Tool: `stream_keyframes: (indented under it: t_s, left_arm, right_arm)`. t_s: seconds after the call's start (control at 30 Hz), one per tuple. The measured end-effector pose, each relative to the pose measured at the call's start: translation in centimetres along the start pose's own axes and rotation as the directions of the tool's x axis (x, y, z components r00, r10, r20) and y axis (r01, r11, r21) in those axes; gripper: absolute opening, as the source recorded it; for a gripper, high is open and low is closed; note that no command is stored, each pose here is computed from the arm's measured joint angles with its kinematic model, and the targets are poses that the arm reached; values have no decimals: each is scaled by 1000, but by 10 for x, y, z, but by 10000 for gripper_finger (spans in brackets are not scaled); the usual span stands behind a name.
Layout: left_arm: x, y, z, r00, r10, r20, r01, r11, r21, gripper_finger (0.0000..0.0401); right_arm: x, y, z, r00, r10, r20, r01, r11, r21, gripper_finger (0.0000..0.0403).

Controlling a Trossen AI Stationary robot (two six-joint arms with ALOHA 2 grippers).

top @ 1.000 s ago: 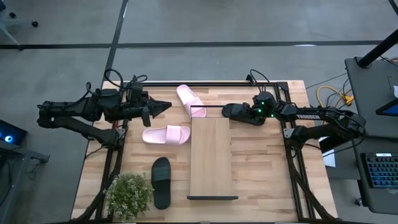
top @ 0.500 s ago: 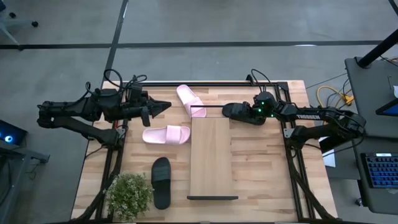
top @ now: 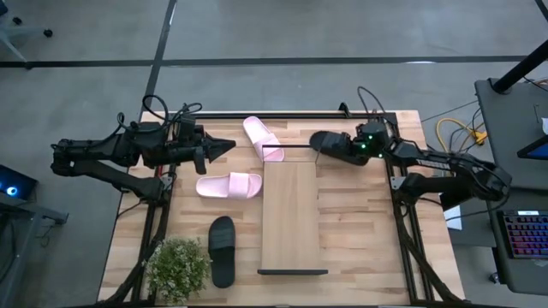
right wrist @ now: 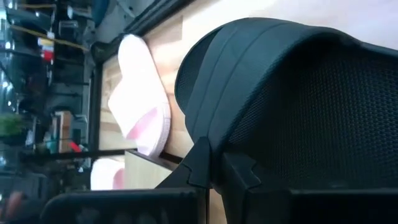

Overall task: Pick and place slides into the shelf
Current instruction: Put the top black slide on the shelf

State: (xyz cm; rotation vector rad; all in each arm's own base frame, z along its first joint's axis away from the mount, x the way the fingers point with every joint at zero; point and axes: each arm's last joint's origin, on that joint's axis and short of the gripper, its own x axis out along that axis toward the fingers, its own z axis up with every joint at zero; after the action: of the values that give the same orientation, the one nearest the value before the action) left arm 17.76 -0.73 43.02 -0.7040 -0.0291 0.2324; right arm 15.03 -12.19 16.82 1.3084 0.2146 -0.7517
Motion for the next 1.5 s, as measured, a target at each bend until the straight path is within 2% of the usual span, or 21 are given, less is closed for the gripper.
stream_keyframes:
  t_s: [0.13, 0.4, 0.57, 0.8, 1.1, 1.2, 1.5]
  left_arm:
    - [0, 0, 0, 1000, 1, -1, -1, 1000, 1, 0]
    - [1, 1, -1, 1000, 4, -5, -4, 1000, 4, 0]
    - [2, 1, -3, 1000, -1, -15, 1, 1000, 5, 0]
    - [2, 1, -3, 1000, -6, -20, 6, 1000, 6, 0]
    - [2, 1, -3, 1000, -9, -23, 9, 1000, 21, 0]
    - [2, 1, -3, 1000, -9, -24, 10, 1000, 22, 0]
    - [2, 1, -3, 1000, -11, -21, 12, 1000, 21, 0]
  right_arm:
    - [-15, 14, 10, 999, -41, 2, 41, 996, -74, 9]
    - [-48, 67, 35, 997, -65, 34, 71, 967, -244, 9]
    - [-69, 104, 49, 997, -19, 73, 41, 948, -316, 9]
    - [-98, 140, 60, 994, 49, 93, -11, 926, -377, 9]
    - [-110, 165, 46, 993, 120, 0, -108, 899, -424, 9]
    - [-105, 170, 37, 991, 130, -43, -136, 899, -416, 9]
    - [-97, 188, 8, 959, 270, -89, -283, 885, -369, 9]
